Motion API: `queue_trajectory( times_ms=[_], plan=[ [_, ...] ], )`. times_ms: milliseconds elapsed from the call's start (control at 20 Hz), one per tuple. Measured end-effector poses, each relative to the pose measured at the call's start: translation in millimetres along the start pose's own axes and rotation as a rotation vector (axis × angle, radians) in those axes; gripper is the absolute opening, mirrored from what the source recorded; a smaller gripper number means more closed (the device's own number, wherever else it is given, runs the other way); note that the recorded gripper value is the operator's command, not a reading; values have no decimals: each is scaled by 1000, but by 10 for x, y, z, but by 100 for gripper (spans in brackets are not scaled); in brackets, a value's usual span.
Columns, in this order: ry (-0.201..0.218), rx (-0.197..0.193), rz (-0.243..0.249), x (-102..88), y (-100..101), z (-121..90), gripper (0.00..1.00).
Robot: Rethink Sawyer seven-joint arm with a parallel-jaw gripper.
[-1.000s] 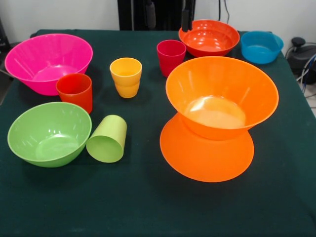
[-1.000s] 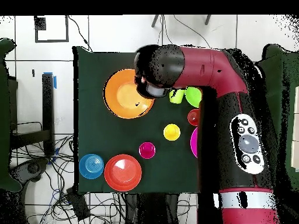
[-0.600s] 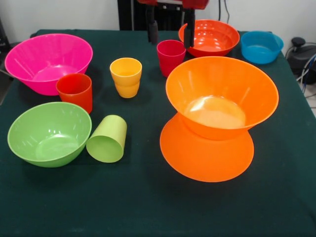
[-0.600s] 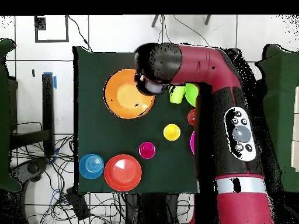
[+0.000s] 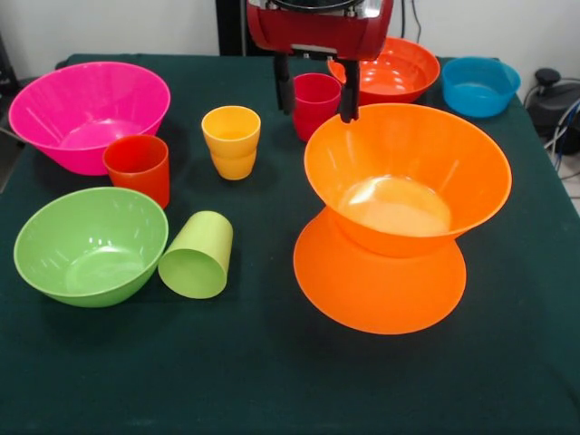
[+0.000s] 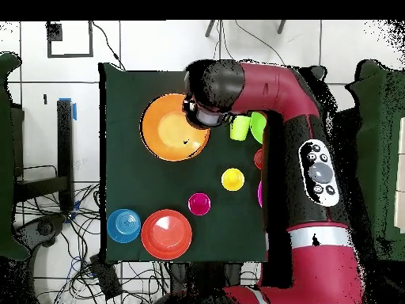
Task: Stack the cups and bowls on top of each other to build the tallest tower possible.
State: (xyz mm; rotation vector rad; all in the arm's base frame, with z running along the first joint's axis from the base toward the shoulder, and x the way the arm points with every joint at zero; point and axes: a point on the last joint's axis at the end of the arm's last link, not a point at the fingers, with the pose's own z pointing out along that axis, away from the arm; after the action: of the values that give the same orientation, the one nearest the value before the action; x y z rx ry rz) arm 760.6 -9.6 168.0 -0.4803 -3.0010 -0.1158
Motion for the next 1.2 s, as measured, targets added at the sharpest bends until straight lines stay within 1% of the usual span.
queue_trajectory(
  times_ms=[100,200,250,300,400,550,600,750,900,1000,1100,1200],
  plan=[
    [9,-2,3,7,1,-17,100],
    [27,-2,7,24,-2,-72,100],
    [53,2,11,53,-10,-165,100],
    [63,3,12,68,-13,-213,100],
    [87,5,17,111,-14,-379,100],
    [101,3,20,152,3,-592,100],
    [101,3,22,173,13,-719,100],
    [81,4,22,197,27,-967,100],
    [48,9,23,206,26,-1171,100],
    [22,18,31,201,-14,-1263,100],
    [0,25,41,184,-60,-1284,100],
    [-37,32,54,146,-139,-1287,100]
  ],
)
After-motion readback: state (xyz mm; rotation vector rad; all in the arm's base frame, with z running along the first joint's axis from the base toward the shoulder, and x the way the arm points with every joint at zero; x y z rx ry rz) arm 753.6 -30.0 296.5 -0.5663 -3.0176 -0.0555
